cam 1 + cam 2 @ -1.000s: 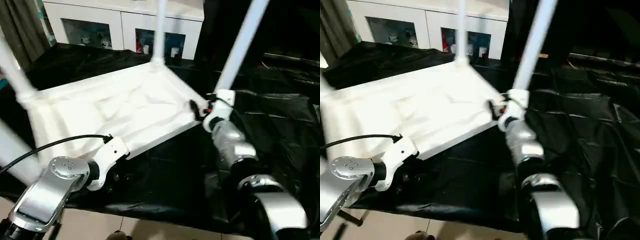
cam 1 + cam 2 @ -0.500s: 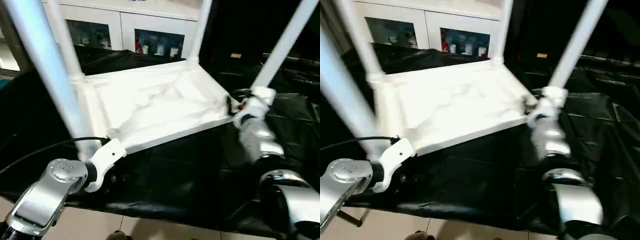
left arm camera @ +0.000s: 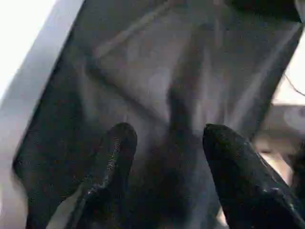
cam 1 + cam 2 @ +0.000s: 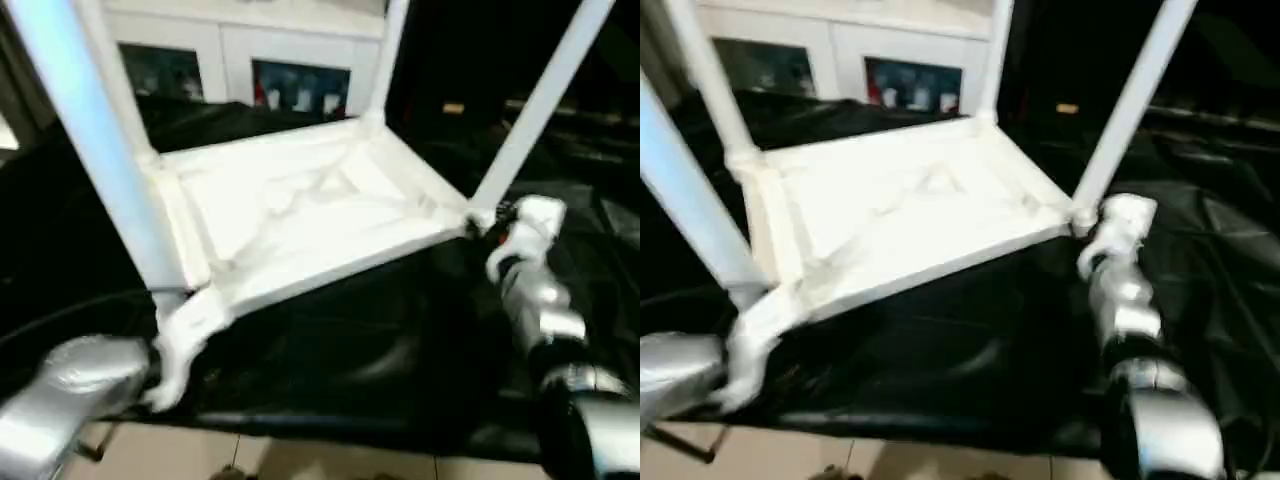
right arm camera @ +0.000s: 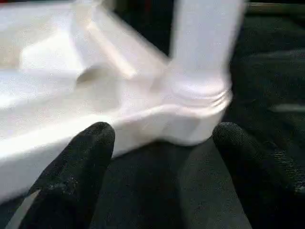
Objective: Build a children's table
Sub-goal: Rotate table base
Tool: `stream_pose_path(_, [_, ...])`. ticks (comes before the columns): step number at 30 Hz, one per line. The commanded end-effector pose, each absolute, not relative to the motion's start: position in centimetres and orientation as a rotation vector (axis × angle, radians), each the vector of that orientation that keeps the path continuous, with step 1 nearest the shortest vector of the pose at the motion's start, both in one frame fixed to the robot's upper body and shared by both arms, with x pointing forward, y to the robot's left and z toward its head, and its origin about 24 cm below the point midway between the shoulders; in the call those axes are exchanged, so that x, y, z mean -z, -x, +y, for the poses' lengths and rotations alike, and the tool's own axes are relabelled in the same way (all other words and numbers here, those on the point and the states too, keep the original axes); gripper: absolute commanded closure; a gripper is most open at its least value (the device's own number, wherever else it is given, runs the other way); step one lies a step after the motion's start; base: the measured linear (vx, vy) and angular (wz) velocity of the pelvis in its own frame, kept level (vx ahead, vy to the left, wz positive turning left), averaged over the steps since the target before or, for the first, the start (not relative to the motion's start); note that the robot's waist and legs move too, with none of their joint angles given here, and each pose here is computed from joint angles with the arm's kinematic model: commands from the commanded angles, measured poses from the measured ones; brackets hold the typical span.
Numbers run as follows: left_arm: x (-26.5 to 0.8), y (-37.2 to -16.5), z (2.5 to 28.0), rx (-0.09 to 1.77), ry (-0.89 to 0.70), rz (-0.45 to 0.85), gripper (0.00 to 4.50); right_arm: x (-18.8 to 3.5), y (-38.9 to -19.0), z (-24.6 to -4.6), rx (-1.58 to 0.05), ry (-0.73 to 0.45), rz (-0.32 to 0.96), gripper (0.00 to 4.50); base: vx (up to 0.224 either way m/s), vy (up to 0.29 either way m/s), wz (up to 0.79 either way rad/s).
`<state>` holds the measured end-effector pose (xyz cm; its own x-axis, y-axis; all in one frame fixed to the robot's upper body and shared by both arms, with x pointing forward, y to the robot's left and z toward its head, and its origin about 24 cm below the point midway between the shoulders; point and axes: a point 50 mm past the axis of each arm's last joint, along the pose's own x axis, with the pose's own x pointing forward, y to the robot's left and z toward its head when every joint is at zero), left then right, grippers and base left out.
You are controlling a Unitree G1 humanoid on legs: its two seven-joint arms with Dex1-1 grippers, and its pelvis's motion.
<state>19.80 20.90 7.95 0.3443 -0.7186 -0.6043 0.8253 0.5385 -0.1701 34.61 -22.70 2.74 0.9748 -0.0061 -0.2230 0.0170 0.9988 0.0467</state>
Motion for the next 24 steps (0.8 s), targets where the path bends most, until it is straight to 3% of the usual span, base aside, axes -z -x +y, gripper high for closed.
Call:
stream_pose_path(1, [-9.3,-19.4,22.3,1.011,-0.148,0.702,1.47,-2.6,-34.3,-22.0,-0.063,0.015,0.242,0.66,0.000,0.000,0.00])
stream_pose_path(2, [-9.3,-19.4,22.3,1.011,-0.148,0.702,1.47,-2.6,-34.3,-22.0,-0.063,0.015,0.242,0.66,0.000,0.000,0.00])
stream_pose_path(3, [-10.0,-19.1,24.1,0.967,-0.136,0.722,1.44,-1.9,-33.6,-21.7,-0.096,0.045,0.268,0.66,0.000,0.000,0.00])
stream_pose_path(5, [-10.2,-19.0,24.9,0.939,-0.141,0.726,1.13,-1.6,-33.4,-21.6,-0.105,0.050,0.273,0.66,0.000,0.000,0.00])
stream_pose_path(8, [-10.6,-19.3,27.2,0.822,-0.224,0.705,1.02,-1.2,-33.0,-21.3,-0.108,0.042,0.290,0.66,0.000,0.000,0.00])
stream_pose_path(10, [-11.6,-20.0,29.2,0.738,-0.262,0.620,0.86,-0.5,-32.5,-20.8,-0.140,0.061,0.333,0.66,0.000,0.000,0.00])
stream_pose_path(13, [-13.0,-20.8,30.1,0.704,-0.210,0.500,0.86,0.1,-32.1,-20.1,-0.171,0.092,0.374,0.66,0.000,0.000,0.00])
stream_pose_path(19, [-14.2,-22.3,29.3,0.731,-0.110,0.331,0.86,0.3,-32.1,-19.4,-0.179,0.095,0.388,0.66,0.000,0.000,0.00])
stream_pose_path(24, [-14.1,-23.3,26.7,0.846,-0.020,0.255,0.86,0.3,-32.1,-18.5,-0.206,0.106,0.395,0.66,0.000,0.000,0.00])
